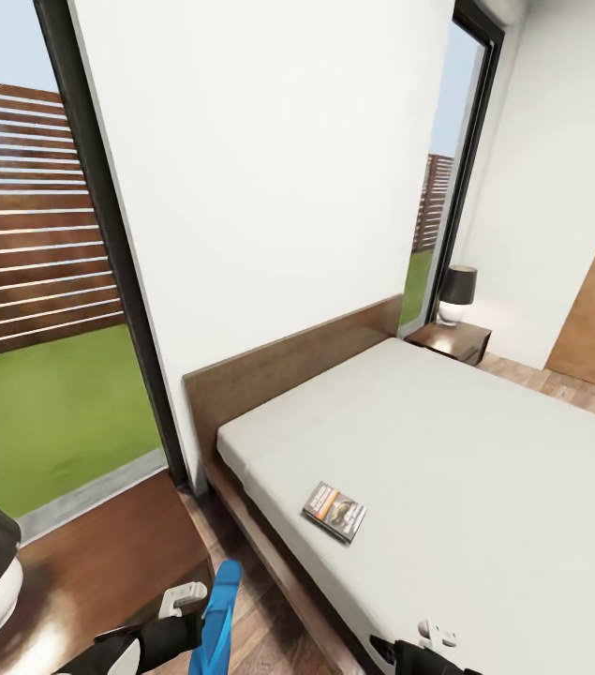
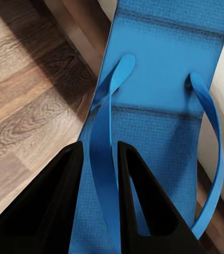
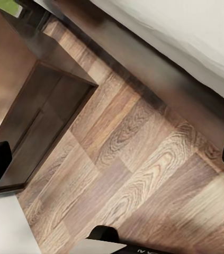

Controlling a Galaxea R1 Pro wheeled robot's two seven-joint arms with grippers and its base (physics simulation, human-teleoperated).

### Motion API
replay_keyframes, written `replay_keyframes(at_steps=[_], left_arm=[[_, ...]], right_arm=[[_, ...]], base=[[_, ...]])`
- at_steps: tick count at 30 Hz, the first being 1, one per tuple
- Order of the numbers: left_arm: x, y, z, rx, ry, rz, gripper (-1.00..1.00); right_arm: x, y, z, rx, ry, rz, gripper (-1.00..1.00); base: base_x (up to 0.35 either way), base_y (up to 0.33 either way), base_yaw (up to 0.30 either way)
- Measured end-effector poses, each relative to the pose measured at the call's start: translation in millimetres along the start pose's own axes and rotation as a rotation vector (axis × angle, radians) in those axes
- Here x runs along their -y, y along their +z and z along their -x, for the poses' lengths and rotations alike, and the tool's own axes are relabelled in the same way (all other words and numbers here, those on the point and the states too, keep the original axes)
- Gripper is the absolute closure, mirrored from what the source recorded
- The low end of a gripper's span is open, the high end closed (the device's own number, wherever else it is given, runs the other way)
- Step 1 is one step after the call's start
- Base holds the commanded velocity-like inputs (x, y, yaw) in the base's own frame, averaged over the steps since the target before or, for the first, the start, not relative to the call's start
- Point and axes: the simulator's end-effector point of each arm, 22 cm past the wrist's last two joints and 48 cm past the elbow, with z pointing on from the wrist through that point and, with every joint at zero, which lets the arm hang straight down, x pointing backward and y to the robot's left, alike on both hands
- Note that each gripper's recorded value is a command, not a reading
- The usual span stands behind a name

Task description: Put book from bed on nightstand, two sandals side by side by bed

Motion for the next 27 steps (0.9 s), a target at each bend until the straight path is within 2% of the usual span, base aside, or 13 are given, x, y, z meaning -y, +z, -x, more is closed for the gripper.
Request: replay_keyframes(at_steps=[16,19,20,22,25,27], left_arm=[[3.2,0.5,0.5,0.000,0.005,-0.009,1.00],[22.5,5.2,1.1,0.003,0.009,-0.049,1.00],[36.6,7.9,11.5,0.027,0.013,-0.073,1.00],[55.2,9.7,32.3,0.069,0.036,-0.099,1.00],[75.4,9.1,58.1,0.118,0.073,-0.124,1.00],[84.0,7.7,68.1,0.127,0.096,-0.137,1.00]], right_arm=[[-0.5,-0.1,1.8,0.003,0.000,0.003,-1.00],[23.1,-11.5,11.9,0.015,-0.003,-0.031,-1.00],[40.6,-20.8,19.5,0.023,-0.007,-0.057,-1.00],[59.5,-31.5,27.9,0.031,-0.016,-0.085,-1.00],[78.9,-43.6,37.8,0.042,-0.025,-0.114,-1.00],[86.2,-48.5,41.9,0.045,-0.030,-0.125,-1.00]], base=[[0.000,0.000,0.000],[0.000,0.000,0.000],[0.000,0.000,0.000],[0.000,0.000,0.000],[0.000,0.000,0.000],[0.000,0.000,0.000]])
